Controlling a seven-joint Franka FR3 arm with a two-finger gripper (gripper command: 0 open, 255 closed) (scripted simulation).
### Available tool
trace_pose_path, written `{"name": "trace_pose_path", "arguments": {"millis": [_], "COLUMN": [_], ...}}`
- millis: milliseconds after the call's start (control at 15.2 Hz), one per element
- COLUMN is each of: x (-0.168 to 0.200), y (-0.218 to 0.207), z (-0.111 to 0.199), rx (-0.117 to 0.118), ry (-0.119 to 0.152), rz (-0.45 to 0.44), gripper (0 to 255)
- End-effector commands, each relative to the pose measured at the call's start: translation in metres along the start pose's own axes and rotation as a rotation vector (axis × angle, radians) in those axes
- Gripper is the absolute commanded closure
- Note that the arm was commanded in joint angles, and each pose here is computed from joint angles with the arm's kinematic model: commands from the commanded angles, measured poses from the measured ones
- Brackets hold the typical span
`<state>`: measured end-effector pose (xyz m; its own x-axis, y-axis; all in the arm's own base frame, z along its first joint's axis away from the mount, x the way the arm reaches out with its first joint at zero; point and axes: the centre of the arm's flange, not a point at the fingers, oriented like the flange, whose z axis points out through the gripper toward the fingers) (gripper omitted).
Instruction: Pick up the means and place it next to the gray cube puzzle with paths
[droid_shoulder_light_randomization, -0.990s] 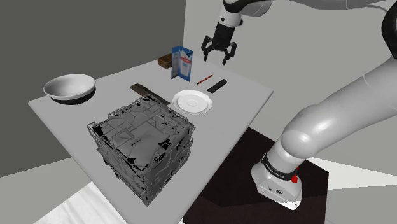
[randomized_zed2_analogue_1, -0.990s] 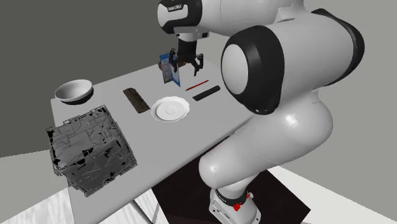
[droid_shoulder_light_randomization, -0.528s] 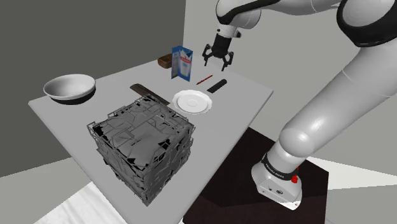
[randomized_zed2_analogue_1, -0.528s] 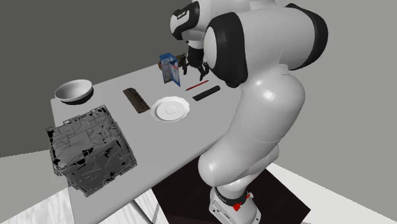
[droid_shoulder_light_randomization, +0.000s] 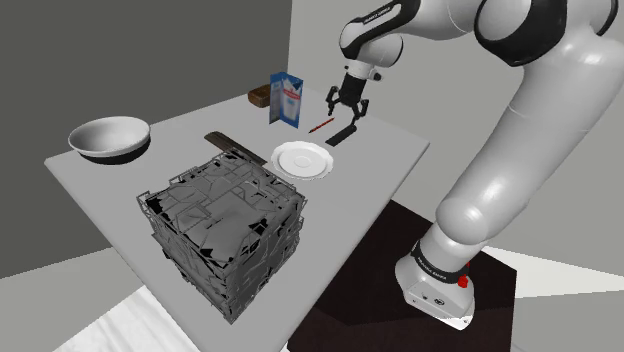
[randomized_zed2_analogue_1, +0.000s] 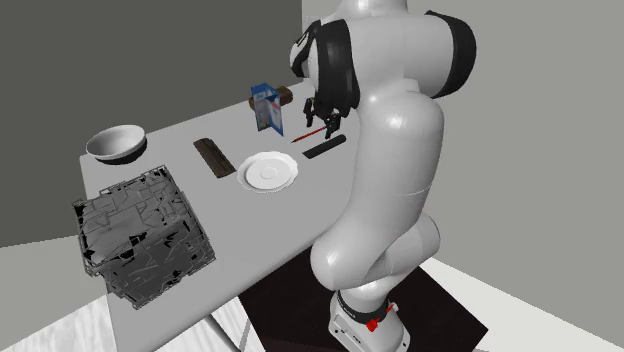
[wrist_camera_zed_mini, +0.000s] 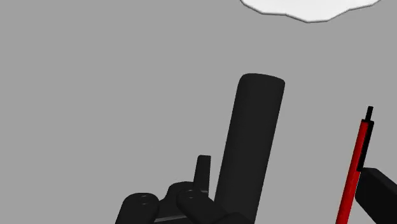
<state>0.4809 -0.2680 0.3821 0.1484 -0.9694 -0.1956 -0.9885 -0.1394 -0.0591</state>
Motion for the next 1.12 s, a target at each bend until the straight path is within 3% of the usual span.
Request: {"name": "trace_pose_path", "arguments": {"millis": [0,132,594,1056], "x": [0.025,0.038,0.037,0.037], "y": [0.007,0.012,0.012,0.012], "z": [0.018,0.028,0.068,0.068], "rx": [0.002,0.003,0.003,0.003], "ry": [-0.014,-0.023,-0.023,-0.023], "rz": [0.089,0.140,0.140,0.140], "gripper": [0,0,0,0]}}
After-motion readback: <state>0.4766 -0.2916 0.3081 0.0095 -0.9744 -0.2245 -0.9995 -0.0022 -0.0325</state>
